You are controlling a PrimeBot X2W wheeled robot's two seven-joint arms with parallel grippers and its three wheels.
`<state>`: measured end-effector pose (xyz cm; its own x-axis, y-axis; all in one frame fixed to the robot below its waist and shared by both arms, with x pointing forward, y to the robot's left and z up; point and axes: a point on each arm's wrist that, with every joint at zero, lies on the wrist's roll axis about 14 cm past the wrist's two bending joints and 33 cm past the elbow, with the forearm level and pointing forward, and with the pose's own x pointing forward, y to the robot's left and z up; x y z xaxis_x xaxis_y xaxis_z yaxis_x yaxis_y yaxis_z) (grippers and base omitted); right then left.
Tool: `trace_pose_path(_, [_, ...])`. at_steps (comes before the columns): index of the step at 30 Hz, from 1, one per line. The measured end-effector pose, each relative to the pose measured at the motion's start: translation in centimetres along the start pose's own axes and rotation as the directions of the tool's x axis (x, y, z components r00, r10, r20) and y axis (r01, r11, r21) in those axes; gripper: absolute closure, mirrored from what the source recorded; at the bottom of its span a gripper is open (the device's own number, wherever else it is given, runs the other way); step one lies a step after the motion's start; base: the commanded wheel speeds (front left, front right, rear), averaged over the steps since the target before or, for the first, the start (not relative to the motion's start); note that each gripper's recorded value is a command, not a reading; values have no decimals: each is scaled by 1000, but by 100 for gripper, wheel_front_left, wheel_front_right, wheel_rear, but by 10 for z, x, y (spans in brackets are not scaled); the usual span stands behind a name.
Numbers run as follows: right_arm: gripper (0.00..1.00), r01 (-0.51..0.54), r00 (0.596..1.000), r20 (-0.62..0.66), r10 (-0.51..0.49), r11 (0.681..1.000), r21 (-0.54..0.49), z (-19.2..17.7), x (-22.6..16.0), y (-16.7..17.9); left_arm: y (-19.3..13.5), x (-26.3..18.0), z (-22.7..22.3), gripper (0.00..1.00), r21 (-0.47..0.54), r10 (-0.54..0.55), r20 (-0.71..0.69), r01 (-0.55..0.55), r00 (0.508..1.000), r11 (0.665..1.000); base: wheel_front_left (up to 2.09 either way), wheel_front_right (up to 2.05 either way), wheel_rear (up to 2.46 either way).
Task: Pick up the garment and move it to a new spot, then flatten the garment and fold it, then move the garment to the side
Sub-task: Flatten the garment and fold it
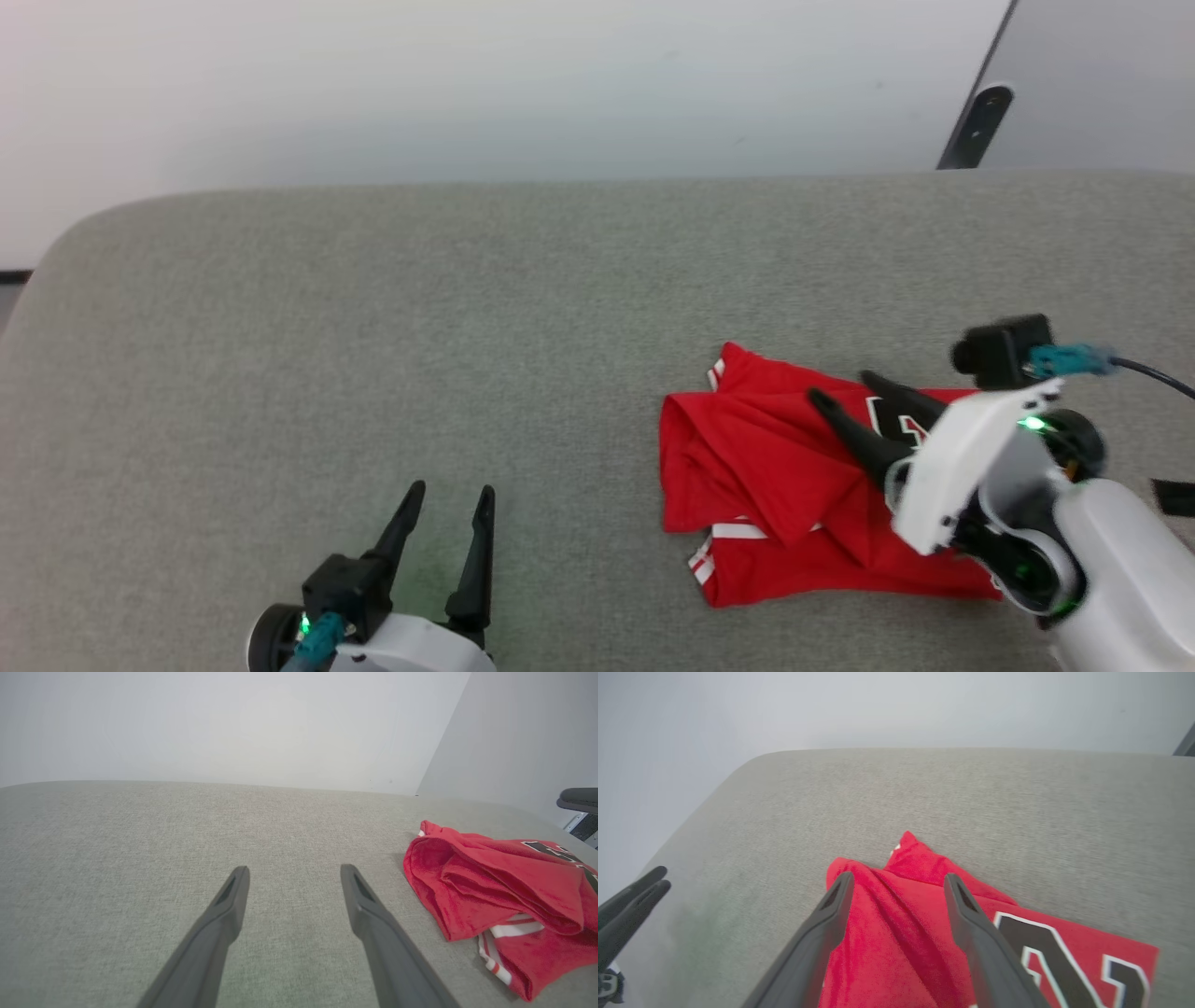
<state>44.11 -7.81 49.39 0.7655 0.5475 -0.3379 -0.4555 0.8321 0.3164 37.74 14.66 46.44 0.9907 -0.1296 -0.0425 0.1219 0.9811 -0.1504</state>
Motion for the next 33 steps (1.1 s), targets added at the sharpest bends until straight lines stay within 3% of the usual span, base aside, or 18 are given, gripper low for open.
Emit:
trace_pose_path(8, [0,164,977,147,-155,985,-55,11,-46,-54,-10,14,11,0,17,-62,23,62,998,998,0,0,0])
trace_pose_path(15, [0,263,931,258,-258,965,13,5,-86,-81,-8,19,34,0,21,-69,86,68,994,997,0,0,0])
trace_pose_path(33, [0,361,870,325,-371,928,95,-31,-150,-87,13,-31,19,0,41,12,55,-14,998,999,0,0,0])
